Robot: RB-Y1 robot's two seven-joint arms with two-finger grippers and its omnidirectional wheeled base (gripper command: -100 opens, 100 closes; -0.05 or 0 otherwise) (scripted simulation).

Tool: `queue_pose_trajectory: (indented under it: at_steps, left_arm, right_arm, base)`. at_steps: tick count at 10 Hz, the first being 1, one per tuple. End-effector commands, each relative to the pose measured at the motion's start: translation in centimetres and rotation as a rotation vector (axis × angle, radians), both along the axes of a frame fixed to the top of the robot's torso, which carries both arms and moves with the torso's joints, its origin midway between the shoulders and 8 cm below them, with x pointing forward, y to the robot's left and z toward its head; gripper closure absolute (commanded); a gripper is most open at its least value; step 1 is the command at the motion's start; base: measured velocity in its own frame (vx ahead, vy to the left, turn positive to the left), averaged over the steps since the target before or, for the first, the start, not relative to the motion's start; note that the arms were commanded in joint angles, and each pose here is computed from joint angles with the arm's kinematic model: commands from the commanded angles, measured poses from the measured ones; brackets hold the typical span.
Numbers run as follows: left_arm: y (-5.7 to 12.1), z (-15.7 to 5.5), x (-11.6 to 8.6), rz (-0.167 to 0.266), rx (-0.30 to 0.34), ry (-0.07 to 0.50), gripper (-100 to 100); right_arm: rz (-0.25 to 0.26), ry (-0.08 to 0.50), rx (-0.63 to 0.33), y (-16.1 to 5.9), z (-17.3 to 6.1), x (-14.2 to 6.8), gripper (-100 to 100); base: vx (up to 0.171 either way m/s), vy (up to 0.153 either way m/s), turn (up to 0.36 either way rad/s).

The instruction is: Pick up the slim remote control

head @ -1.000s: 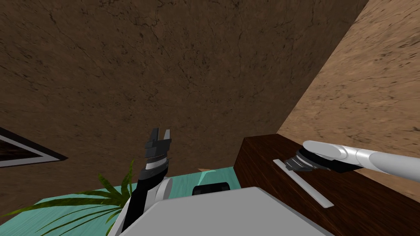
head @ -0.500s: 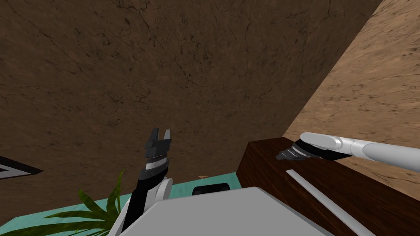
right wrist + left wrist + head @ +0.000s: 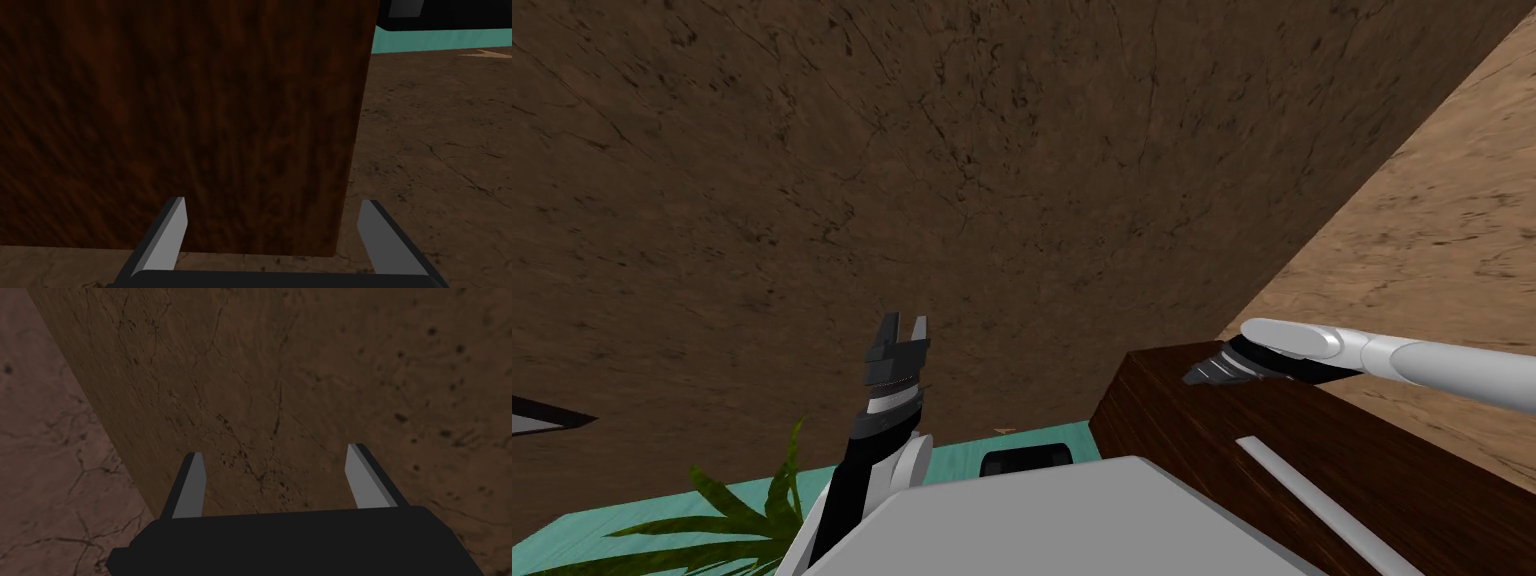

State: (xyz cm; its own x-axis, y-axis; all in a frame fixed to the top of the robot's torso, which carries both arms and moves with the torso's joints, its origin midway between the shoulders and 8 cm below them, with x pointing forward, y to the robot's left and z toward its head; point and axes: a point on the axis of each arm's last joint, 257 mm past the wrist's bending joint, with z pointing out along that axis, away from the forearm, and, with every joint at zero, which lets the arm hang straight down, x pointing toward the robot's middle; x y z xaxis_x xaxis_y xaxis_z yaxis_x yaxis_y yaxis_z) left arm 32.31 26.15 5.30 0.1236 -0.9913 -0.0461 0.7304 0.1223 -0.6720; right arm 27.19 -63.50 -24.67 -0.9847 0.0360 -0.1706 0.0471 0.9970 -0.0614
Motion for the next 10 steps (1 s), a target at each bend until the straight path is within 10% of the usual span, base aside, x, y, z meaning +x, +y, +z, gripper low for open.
queue_pose_trajectory:
  at_steps: [1,9,10]
  left_arm:
    - [0.0,0.0,0.0,0.0,0.0,0.0,0]
    - [0.0,0.0,0.0,0.0,0.0,0.0,0]
    - [0.0,0.0,0.0,0.0,0.0,0.0,0]
  right_arm:
    - [0.014,0.023,0.002,0.4,-0.6,-0.8,-100]
    - [0.05,0.14,0.066,3.6,-4.8,-5.8,-100]
    - [0.05,0.143,0.067,3.6,-4.8,-5.9,0]
  base:
    - [-0.184,-0.067,0.017]
    - [-0.165,-0.059,0.026]
    - [-0.014,-0.007,-0.003]
